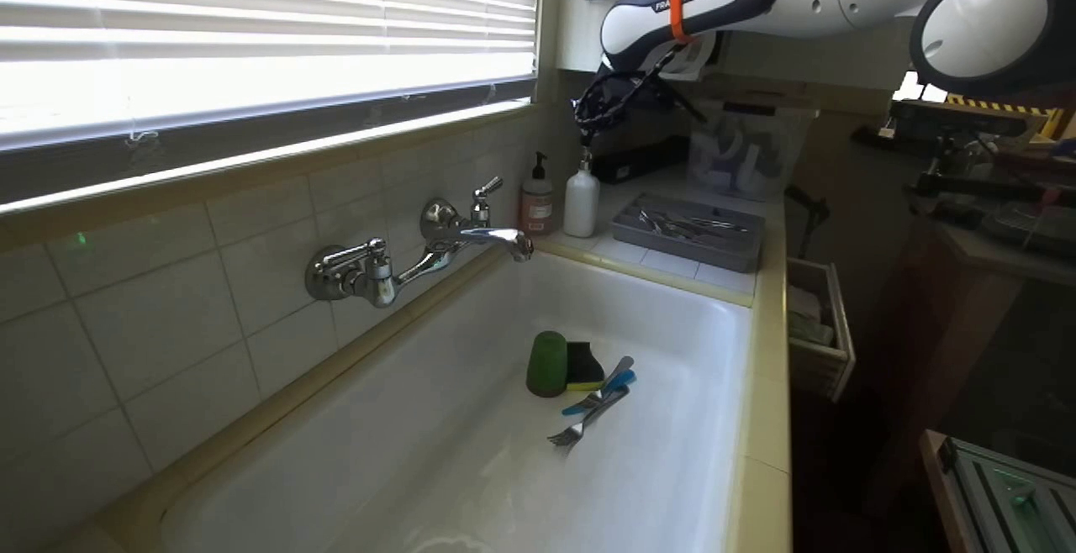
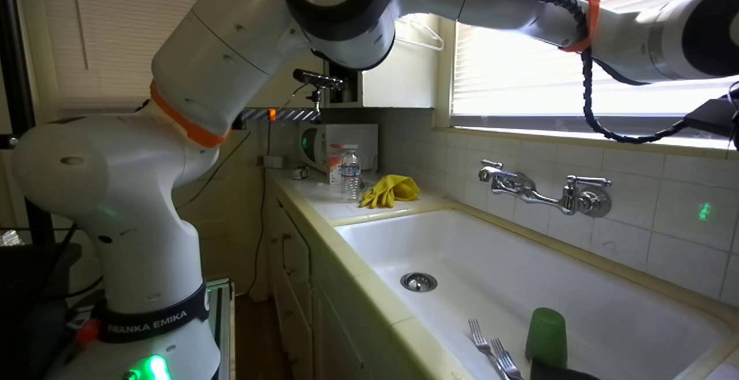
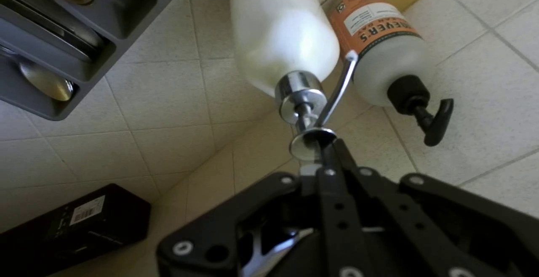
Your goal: Rotate the white pump bottle.
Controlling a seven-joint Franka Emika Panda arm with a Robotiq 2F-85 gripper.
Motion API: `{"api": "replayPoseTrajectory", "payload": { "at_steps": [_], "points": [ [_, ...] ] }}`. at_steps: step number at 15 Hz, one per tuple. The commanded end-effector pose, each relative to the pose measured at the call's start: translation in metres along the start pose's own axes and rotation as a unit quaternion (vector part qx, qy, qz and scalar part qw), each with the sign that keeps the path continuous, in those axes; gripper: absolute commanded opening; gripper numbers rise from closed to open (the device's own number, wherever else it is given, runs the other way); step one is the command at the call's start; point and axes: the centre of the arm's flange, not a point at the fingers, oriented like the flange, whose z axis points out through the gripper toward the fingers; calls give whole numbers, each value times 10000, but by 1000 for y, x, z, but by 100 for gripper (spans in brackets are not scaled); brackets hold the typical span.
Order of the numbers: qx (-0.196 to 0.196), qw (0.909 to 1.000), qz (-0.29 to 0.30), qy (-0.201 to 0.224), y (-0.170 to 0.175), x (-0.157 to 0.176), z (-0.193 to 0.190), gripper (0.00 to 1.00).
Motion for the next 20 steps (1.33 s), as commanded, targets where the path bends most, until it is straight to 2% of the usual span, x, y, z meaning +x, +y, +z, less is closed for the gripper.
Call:
{"api": "replayPoseTrajectory", "payload": {
  "at_steps": [1,6,20],
  "points": [
    [84,9999,70,-16,3,11,9,0],
    [128,9999,62,-6,2,11,6,0],
    [36,9992,-26,-390,1,-6,19,0]
  ]
}}
